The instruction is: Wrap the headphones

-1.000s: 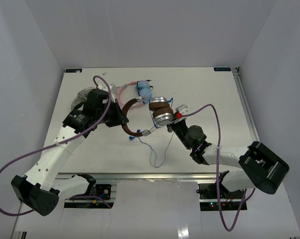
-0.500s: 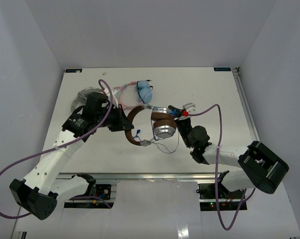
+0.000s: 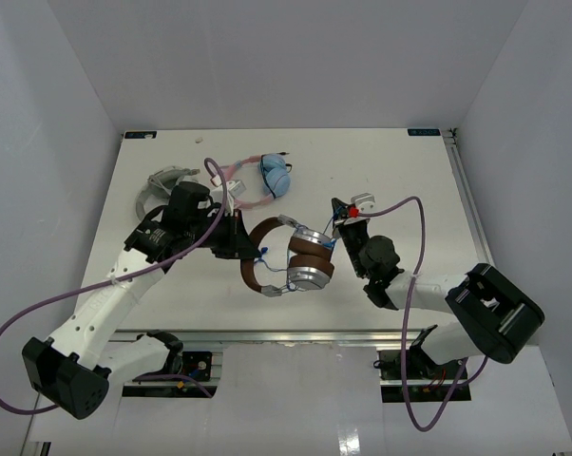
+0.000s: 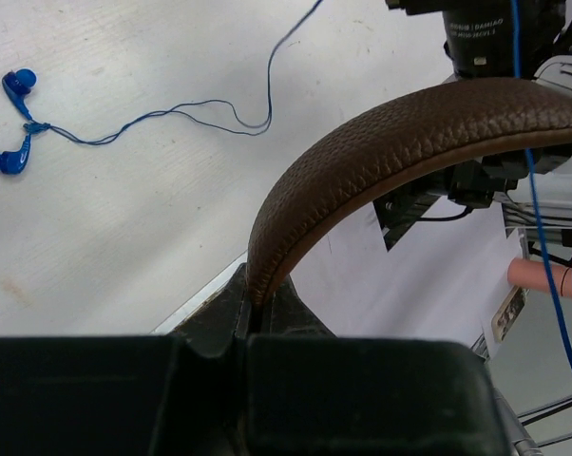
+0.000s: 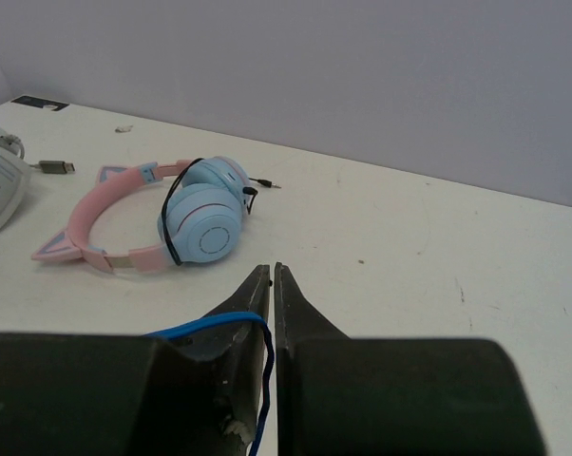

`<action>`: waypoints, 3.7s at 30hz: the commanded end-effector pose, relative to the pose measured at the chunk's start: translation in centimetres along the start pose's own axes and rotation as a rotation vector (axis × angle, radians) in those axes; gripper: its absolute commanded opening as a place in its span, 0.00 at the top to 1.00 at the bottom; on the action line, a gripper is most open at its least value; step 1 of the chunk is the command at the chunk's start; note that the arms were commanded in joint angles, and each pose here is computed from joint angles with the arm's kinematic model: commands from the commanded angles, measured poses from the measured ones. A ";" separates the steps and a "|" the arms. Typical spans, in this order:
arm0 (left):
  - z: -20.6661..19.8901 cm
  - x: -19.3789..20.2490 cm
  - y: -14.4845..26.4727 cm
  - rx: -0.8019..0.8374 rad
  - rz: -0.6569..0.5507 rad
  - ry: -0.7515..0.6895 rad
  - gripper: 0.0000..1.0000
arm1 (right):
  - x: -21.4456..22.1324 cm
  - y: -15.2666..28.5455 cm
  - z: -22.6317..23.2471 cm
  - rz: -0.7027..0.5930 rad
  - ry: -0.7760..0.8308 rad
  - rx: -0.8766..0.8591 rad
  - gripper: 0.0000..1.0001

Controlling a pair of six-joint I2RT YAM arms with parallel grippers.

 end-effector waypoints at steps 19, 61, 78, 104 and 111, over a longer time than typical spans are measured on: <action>5.4 -0.9 -5.2 -0.603 0.124 -0.222 1.00 | -8.1 -6.2 0.0 0.492 -0.140 -0.419 0.92; 10.1 -8.3 -0.6 -1.497 0.008 0.031 1.00 | -9.0 3.9 11.0 0.596 -0.332 -1.355 0.87; 9.5 -9.6 0.8 -1.418 -0.053 0.072 1.00 | -7.9 6.0 12.7 0.551 -0.378 -1.526 0.84; 10.5 -5.1 -1.8 -1.299 0.165 -0.219 1.00 | -15.4 -4.3 7.3 0.174 -0.110 -0.998 0.92; 11.4 -4.9 -2.3 -1.396 0.216 -0.217 1.00 | -14.6 -3.3 6.7 0.235 -0.109 -1.047 0.92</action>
Point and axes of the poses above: each gripper's point midway between its finger pads, its own y axis back along the fingers, its own z axis along the line the jaws close on, x = y × z, the point moved 8 cm from there along y, back along the fingers, and after that the axes turned 13 degrees about -y, right-handed, at the moved point
